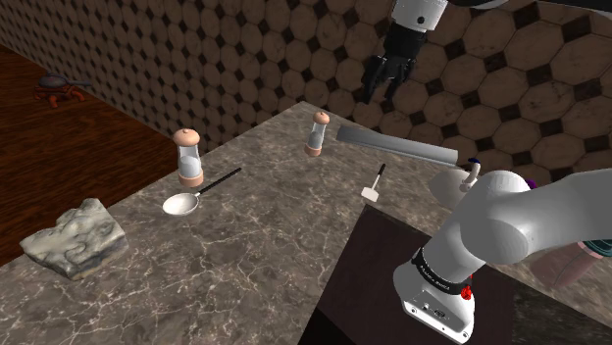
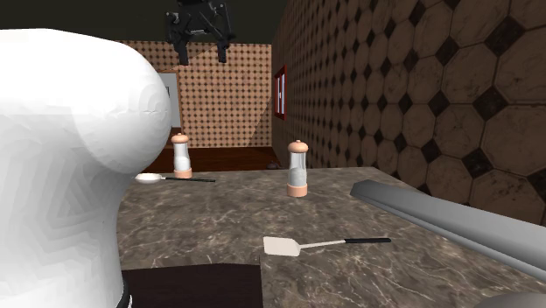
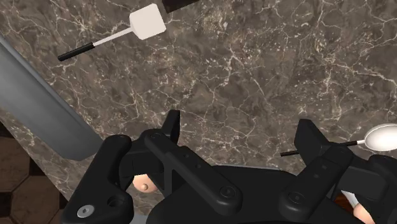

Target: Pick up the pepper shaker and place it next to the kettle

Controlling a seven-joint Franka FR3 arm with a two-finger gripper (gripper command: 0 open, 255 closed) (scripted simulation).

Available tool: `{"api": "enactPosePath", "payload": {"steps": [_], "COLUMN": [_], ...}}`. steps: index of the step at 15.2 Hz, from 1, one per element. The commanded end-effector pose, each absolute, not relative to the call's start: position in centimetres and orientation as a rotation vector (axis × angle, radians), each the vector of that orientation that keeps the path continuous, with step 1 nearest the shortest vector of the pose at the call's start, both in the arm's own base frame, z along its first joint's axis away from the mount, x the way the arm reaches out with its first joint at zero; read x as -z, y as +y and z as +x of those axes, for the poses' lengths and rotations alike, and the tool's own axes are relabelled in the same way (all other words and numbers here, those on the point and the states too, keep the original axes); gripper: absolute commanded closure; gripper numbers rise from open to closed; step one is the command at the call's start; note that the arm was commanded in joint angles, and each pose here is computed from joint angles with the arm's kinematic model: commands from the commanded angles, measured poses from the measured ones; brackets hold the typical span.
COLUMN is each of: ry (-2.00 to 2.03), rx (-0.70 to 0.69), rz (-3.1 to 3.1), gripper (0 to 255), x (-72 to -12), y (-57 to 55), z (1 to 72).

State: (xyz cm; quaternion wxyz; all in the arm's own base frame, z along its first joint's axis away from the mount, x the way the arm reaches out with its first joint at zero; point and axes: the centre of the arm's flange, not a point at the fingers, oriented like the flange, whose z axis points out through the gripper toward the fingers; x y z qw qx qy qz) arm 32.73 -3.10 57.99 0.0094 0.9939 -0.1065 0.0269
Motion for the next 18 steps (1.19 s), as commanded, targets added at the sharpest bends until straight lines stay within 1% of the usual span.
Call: {"api": "enactPosePath", "payload": {"steps": [1,18], "ry": [-0.332,-0.252], "rx": [-0.084,0.041], "rz": [3.104,3.127], "gripper": [0,0], "x": [-58.0,-47.8], "y": [-3.1,-16.0], "z": [32.7,49.4]}}
